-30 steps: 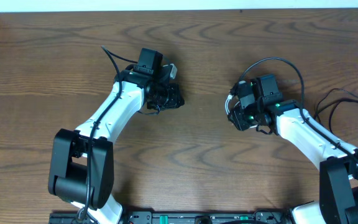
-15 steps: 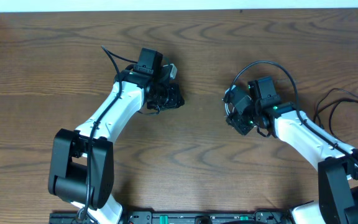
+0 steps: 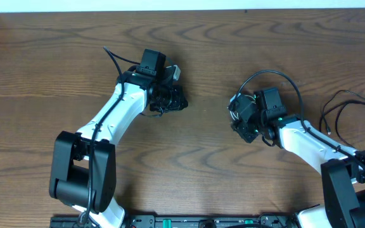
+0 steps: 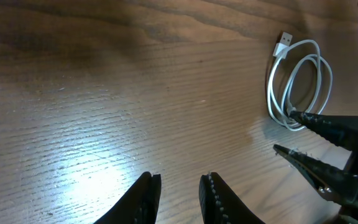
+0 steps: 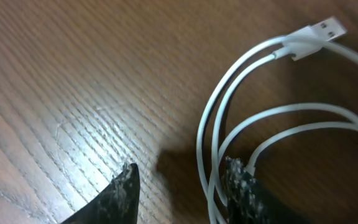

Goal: Untangle cables

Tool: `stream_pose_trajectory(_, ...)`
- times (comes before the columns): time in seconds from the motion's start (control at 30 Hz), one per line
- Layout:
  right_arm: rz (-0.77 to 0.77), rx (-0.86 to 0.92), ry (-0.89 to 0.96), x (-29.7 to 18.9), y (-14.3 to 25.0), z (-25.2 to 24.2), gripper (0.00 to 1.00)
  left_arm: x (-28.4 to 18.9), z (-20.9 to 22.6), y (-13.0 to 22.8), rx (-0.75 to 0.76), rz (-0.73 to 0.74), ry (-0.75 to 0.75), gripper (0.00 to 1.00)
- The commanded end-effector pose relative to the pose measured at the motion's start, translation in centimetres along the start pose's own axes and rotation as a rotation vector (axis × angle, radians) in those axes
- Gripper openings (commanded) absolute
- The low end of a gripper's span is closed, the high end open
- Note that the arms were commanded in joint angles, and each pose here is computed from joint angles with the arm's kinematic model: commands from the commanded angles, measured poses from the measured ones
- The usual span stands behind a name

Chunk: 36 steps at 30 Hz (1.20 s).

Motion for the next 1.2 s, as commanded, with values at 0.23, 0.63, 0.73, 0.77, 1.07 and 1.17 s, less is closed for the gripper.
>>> stream_pose_trajectory(0.23,-0.058,-0.031,0.053,0.5,-0.6,-0.6,0.39,-0.5,-0.5,-0.3,0.029,-0.015,0.014,0.27)
stream_pose_trajectory(0.63,-0.041,0.1,0.047,-2.7,-5.6,-0.7,0.57,-0.5,-0.5,-0.3,0.029,-0.015,0.014,0.27)
stream_pose_trajectory(0.73,-0.076,0.091,0.053,-4.5,-8.5,-0.7,0.59,-0.5,-0.5,-0.3,0.029,-0.015,0.014,0.27)
stream_pose_trajectory(0.77,-0.083,0.089,0.057,-4.9,-9.2,-0.7,0.59,-0.5,-0.5,-0.3,0.029,-0.015,0.014,0.27)
stream_pose_trajectory(1.07,0.196,0.146,0.019,-1.0,-5.8,-1.1,0.47,-0.5,-0.5,-0.3,0.029,-0.015,0.014,0.27)
stream_pose_trajectory(1.17,0.231,0.157,0.01,-0.1,-5.2,-0.7,0.31,-0.5,-0.5,-0.3,0.029,-0.015,0.014,0.27)
Point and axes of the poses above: each gripper's point midway between its finger pads, its own x axis out along the fingers, its own z axis along the line the jaws close on, y = z × x, the point moved 6 cm from there along -x, back along the fingers, and after that the axes turned 12 degrees about x, right-handed, at the moved point
